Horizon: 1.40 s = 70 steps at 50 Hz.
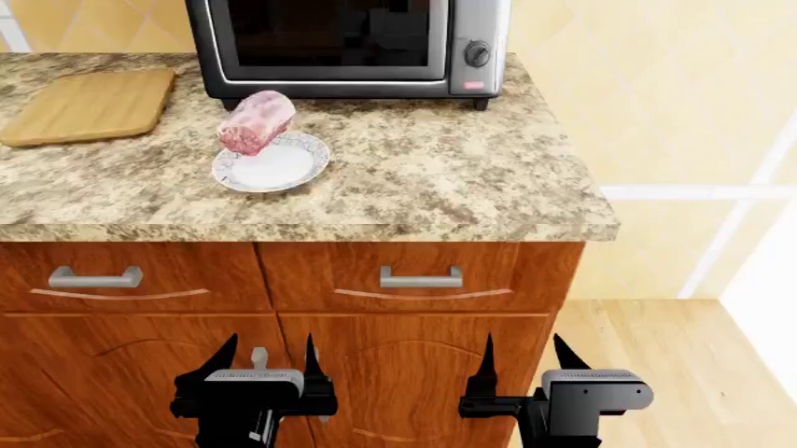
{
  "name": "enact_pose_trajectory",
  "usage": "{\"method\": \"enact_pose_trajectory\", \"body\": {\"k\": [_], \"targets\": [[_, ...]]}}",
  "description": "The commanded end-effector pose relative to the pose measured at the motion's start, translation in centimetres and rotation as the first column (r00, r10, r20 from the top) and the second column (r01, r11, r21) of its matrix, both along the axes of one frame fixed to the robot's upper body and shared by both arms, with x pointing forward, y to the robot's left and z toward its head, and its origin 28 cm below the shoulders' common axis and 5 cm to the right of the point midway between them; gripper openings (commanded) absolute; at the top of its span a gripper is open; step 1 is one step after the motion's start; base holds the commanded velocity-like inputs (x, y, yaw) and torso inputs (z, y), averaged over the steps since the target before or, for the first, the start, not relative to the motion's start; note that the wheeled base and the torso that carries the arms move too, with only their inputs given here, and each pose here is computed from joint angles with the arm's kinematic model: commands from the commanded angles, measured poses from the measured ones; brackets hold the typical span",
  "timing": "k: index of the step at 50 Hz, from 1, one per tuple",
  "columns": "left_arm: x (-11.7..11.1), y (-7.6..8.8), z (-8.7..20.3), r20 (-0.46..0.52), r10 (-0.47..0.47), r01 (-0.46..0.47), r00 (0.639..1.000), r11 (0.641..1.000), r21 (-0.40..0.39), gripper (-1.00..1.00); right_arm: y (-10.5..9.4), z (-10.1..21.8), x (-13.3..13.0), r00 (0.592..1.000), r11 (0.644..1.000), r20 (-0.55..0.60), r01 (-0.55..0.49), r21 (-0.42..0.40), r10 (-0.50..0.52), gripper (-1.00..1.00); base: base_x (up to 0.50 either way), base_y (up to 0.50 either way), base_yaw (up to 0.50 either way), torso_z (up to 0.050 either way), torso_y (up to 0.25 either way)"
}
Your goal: Pick the pork loin from the plate and place it on the cutting board. Then pick the condiment bottle from the cabinet and place it next to the cutting board.
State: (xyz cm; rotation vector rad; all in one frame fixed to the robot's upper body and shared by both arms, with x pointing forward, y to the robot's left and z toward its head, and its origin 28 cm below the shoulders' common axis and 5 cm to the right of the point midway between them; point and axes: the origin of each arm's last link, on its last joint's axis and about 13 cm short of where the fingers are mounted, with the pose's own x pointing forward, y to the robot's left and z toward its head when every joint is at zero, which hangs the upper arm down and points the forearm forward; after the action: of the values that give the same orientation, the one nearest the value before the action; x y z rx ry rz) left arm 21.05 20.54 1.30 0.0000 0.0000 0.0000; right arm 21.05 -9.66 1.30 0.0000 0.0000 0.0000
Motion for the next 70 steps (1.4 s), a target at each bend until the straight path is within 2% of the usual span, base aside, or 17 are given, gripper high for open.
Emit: {"method": "enact_pose_trajectory", "body": {"k": [1, 16, 52, 59, 62, 65, 70], "targets": [[0.0, 0.0, 0.0, -0.002, -0.001, 0.001, 1.0, 1.0, 0.0, 1.0, 0.0, 0.0, 0.0, 1.0, 1.0, 0.002, 0.004, 0.0, -0.004, 1.0, 0.0, 0.0, 0.0, 0.0, 0.0], [0.0, 0.0, -0.1, -0.015, 0.0, 0.0, 1.0, 1.0, 0.002, 1.0, 0.3, 0.1, 0.5, 1.0, 1.0, 0.006, 0.009, -0.01, -0.009, 1.0, 0.0, 0.0, 0.0, 0.0, 0.0], [0.0, 0.0, -0.2, -0.013, -0.01, 0.01, 1.0, 1.0, 0.008, 1.0, 0.2, 0.1, 0.2, 1.0, 1.0, 0.016, 0.007, -0.02, -0.007, 1.0, 0.0, 0.5, 0.0, 0.0, 0.0], [0.0, 0.0, -0.2, -0.035, -0.005, 0.004, 0.999, 1.0, -0.018, 1.0, 0.4, 0.0, 0.2, 1.0, 0.999, 0.021, 0.017, -0.03, -0.017, 1.0, 0.0, 0.0, 0.0, 0.0, 0.0], [0.2, 0.0, -0.1, -0.05, -0.005, 0.004, 0.999, 1.0, -0.016, 1.0, 0.4, 0.1, 0.3, 1.0, 1.0, 0.002, 0.004, 0.003, -0.004, 1.0, 0.0, 0.0, 0.0, 0.0, 0.0], [0.9, 0.2, 1.2, -0.045, -0.07, 0.07, 0.997, 0.998, 0.002, 1.0, -0.1, 1.7, 0.5, 0.999, 0.999, -0.03, -0.039, 0.031, 0.04, 1.0, 0.0, 0.0, 0.0, 0.0, 0.0], [3.1, 1.6, 5.5, -0.028, -0.228, 0.23, 0.973, 0.969, 0.091, 1.0, -1.4, 6.6, 0.9, 0.984, 0.987, -0.084, -0.156, 0.04, 0.159, 1.0, 0.0, 0.0, 0.0, 0.0, 0.0]]}}
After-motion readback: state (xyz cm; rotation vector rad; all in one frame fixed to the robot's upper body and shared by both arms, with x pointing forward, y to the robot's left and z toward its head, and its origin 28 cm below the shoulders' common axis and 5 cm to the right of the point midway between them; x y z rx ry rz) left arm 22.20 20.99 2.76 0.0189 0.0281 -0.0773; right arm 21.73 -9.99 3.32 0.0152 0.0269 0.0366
